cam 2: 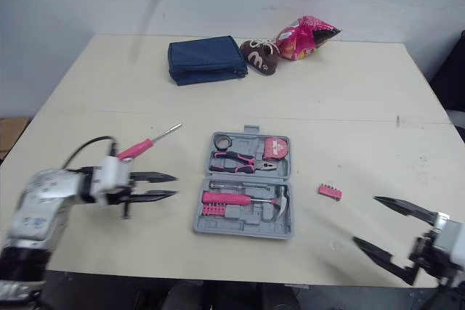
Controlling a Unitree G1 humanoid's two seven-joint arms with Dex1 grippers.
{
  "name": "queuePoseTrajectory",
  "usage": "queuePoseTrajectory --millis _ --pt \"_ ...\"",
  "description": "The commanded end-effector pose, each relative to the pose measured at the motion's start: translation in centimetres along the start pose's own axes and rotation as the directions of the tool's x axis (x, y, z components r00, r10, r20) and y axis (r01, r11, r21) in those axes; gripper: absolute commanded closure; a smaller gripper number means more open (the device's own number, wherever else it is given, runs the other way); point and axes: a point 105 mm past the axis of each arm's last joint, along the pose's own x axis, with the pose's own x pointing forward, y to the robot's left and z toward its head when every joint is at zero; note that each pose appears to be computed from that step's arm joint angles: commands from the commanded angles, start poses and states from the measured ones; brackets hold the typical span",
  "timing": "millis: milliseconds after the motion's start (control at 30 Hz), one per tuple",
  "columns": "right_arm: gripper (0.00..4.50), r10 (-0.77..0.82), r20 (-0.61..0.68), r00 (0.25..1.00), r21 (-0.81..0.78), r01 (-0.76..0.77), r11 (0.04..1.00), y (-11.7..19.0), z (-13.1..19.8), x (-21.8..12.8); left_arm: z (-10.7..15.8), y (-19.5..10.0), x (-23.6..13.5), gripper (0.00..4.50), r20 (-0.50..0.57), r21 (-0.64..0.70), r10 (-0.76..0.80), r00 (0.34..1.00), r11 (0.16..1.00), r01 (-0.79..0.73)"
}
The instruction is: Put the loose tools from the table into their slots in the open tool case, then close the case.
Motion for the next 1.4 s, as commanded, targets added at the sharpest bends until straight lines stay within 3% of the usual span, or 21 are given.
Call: queuePoseTrajectory --millis 33,133,233,367,500,633,800,900,967,1133,1400 --pt "0.00 -0.062 -0.048 0.997 -0.036 0.060 0.998 -1.3 -0.7 -2.7 -0.9 1.0 -3.8 1.41 -0.040 -0.017 0.116 0.992 0.993 -0.117" --pt "0.00 -0.191 -0.136 0.972 -0.026 0.189 0.982 -2.6 -2.9 -6.5 -3.9 2.2 -10.5 0.06 -0.177 -0.101 0.321 0.930 0.935 -0.341" --pt "0.00 -0.273 -0.167 0.947 -0.015 0.275 0.961 -3.2 -3.9 -8.7 -5.2 2.3 -14.1 0.06 -0.240 -0.090 0.425 0.873 0.886 -0.456" --pt "0.00 -0.353 -0.237 0.905 0.045 0.373 0.927 -3.0 -5.7 -11.6 -6.4 3.2 -18.1 0.06 -0.308 -0.057 0.587 0.749 0.774 -0.631" --pt "0.00 -0.362 -0.252 0.897 0.041 0.384 0.922 -2.9 -6.1 -12.2 -7.0 2.5 -18.4 0.06 -0.318 -0.071 0.593 0.740 0.763 -0.642" --pt "0.00 -0.302 -0.189 0.934 0.051 0.317 0.947 -2.9 -5.7 -9.7 -6.1 2.5 -16.0 0.06 -0.238 -0.077 0.558 0.795 0.805 -0.588" --pt "0.00 -0.172 -0.081 0.982 0.089 0.179 0.980 -2.3 -4.1 -3.3 -3.1 3.1 -10.8 0.06 -0.089 -0.063 0.455 0.886 0.885 -0.460" --pt "0.00 -0.054 -0.009 0.998 0.091 0.055 0.994 -2.0 -2.2 1.2 -0.2 2.5 -6.6 0.06 0.002 -0.065 0.304 0.953 0.951 -0.303" --pt "0.00 0.007 -0.041 0.999 0.112 -0.002 0.994 -1.8 -2.0 3.2 1.3 1.7 -4.5 0.06 0.037 -0.069 0.207 0.978 0.977 -0.204" --pt "0.00 0.163 -0.075 0.984 0.105 -0.155 0.982 -1.4 -2.0 6.5 4.9 -0.3 0.1 0.06 0.135 -0.018 -0.022 0.991 1.000 0.025" --pt "0.00 0.252 -0.087 0.964 0.158 -0.237 0.959 -2.3 -4.1 10.2 8.6 -3.3 4.9 0.06 0.238 0.070 -0.296 0.925 0.955 0.288"
